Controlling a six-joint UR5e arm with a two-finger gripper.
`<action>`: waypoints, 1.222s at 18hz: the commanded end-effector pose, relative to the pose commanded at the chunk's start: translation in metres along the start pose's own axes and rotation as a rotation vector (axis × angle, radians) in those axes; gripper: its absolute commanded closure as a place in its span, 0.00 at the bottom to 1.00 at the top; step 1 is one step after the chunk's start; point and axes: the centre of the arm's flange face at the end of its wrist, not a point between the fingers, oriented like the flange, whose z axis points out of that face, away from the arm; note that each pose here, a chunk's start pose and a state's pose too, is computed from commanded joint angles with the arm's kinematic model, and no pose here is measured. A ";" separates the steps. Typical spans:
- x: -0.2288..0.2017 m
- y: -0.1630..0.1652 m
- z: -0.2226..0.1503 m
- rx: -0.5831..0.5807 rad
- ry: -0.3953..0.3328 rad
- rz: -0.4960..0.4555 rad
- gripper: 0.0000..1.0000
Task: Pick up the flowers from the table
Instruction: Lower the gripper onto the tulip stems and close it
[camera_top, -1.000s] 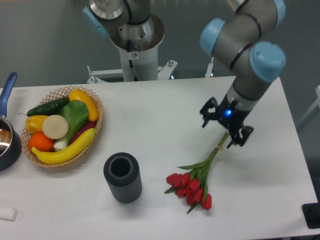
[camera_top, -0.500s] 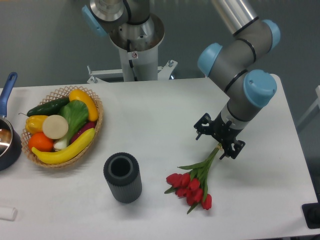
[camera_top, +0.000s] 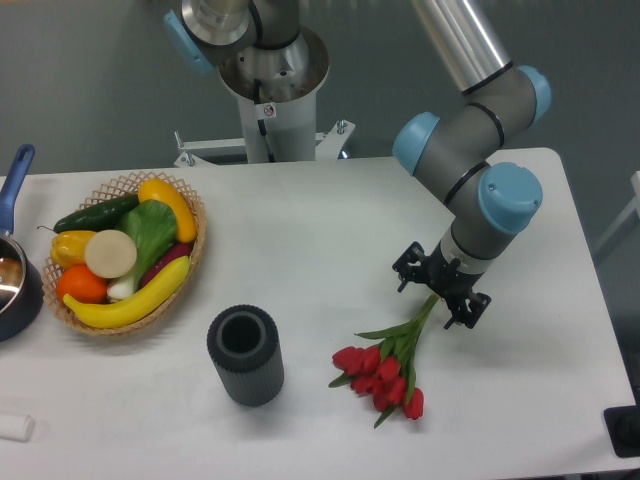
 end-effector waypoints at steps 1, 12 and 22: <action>-0.001 0.000 0.001 0.001 -0.007 -0.003 0.00; 0.006 -0.003 0.014 0.001 -0.019 0.004 0.27; 0.001 -0.005 0.008 0.012 -0.057 -0.050 0.68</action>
